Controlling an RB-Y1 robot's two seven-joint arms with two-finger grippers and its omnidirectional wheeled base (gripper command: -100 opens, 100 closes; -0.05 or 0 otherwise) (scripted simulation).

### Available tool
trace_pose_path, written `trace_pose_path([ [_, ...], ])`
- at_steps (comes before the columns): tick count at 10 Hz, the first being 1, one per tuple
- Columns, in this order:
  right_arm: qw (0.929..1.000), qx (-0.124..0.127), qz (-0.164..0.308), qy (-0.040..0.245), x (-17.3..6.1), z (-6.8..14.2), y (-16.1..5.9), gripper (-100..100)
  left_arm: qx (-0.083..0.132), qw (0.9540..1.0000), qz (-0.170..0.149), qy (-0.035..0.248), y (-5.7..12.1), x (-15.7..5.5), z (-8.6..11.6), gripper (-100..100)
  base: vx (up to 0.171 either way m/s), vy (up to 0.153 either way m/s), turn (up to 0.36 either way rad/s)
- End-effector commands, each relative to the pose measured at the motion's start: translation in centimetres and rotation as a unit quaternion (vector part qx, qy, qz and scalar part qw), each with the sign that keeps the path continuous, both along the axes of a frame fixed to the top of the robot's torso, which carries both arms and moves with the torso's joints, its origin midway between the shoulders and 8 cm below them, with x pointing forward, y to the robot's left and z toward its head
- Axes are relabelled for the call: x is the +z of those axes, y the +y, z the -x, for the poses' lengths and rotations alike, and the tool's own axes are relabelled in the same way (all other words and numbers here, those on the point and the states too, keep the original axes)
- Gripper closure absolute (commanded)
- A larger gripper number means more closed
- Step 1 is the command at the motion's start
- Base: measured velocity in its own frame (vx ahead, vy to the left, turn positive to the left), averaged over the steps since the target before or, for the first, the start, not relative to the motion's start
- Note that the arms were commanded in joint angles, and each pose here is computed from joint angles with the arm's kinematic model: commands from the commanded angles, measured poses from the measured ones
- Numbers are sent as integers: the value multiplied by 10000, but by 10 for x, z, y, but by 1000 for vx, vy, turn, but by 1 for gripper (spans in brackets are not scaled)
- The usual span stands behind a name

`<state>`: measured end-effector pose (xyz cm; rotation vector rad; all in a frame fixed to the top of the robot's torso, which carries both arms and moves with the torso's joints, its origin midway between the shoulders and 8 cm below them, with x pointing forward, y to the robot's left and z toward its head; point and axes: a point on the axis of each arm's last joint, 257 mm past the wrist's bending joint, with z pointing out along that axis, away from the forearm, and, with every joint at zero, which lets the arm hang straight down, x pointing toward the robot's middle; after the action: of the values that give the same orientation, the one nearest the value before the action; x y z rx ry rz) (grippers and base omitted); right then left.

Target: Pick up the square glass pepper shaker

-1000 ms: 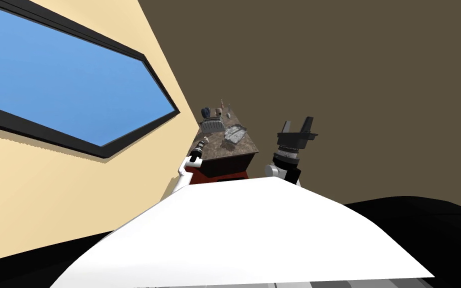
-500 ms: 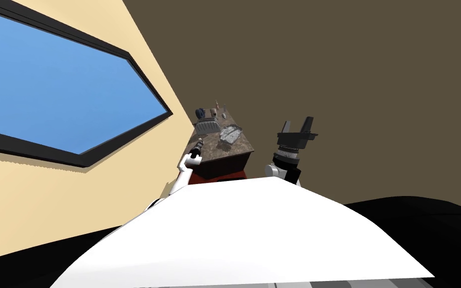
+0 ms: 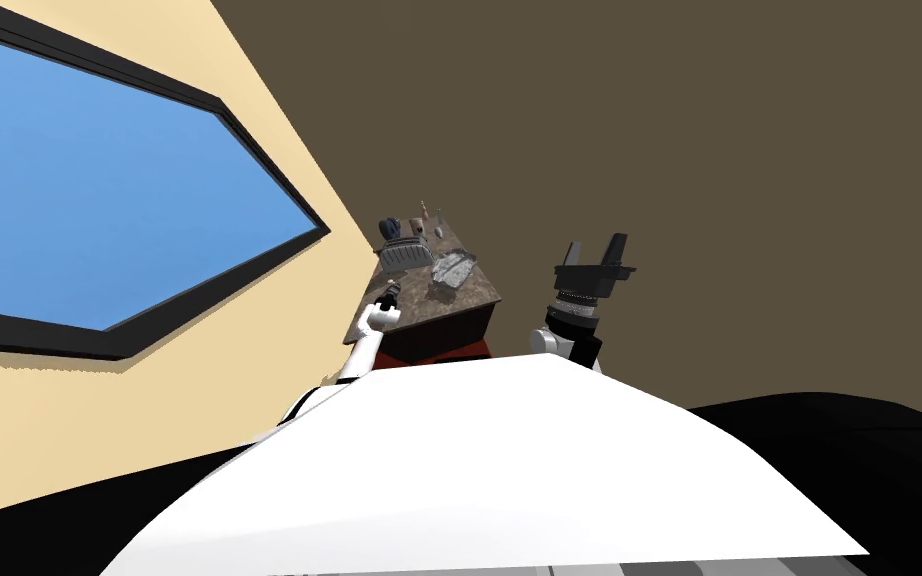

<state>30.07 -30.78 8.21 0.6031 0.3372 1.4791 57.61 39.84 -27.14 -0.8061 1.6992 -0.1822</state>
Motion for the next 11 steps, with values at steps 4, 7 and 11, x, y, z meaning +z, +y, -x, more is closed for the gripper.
trace_pose_path([
  [4, 10000, 0, 0, 0, 0, 0, 0, 0, 608, 9962, -318, 537, 52, -15, 9, -100, 7, 10, -159],
  [7, 10000, 0, 0, 0, 0, 0, 0, 0, 1013, 9901, -479, 850, 87, -20, 19, -100, 5, 14, -142],
  [11, 10000, 0, 0, 0, 0, 0, 0, 0, 1399, 9820, -600, 1116, 118, -21, 29, -100, 5, 15, -133],
])
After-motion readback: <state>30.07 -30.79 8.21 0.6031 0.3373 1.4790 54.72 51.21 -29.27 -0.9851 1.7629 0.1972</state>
